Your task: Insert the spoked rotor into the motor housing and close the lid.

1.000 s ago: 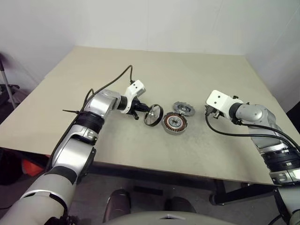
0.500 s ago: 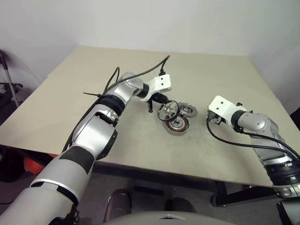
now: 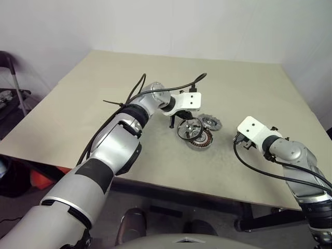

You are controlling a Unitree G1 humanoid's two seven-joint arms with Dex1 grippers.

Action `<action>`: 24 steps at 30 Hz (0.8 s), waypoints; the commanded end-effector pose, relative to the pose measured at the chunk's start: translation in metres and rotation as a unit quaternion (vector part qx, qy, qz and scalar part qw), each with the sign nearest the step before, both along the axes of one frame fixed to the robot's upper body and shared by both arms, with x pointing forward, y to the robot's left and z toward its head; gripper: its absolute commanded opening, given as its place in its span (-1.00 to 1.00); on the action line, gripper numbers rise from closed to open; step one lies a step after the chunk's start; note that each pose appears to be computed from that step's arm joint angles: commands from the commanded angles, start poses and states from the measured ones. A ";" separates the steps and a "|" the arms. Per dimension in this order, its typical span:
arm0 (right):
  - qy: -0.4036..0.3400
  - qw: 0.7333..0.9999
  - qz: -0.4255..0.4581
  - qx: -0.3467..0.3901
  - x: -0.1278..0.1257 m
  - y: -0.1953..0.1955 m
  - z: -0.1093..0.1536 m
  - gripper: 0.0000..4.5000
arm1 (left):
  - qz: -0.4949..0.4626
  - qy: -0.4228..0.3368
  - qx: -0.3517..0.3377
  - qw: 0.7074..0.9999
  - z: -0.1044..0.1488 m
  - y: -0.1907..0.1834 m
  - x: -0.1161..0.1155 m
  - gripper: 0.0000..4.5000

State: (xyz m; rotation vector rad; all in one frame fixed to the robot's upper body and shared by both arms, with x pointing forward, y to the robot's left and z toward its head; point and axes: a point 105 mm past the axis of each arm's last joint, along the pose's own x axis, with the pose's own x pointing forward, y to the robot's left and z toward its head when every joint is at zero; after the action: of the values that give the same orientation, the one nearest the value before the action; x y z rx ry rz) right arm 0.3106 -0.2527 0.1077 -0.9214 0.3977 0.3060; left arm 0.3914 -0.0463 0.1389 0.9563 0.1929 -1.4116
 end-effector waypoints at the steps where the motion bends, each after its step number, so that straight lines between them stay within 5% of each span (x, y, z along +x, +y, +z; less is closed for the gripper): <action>1: -0.041 0.999 -0.007 -0.002 0.000 0.001 0.019 -0.19 | -0.004 -0.035 -0.006 0.999 0.013 -0.012 0.002 -0.99; 24: -0.036 0.999 -0.016 0.004 -0.008 0.006 0.013 -0.19 | 0.027 -0.030 -0.021 0.999 0.000 -0.026 0.000 -0.99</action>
State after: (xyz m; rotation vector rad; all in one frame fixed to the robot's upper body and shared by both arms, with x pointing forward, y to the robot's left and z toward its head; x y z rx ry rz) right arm 0.3011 -0.2479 0.1042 -0.8928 0.4036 0.2779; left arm 0.3918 -0.0626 0.1276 0.9733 0.1931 -1.3371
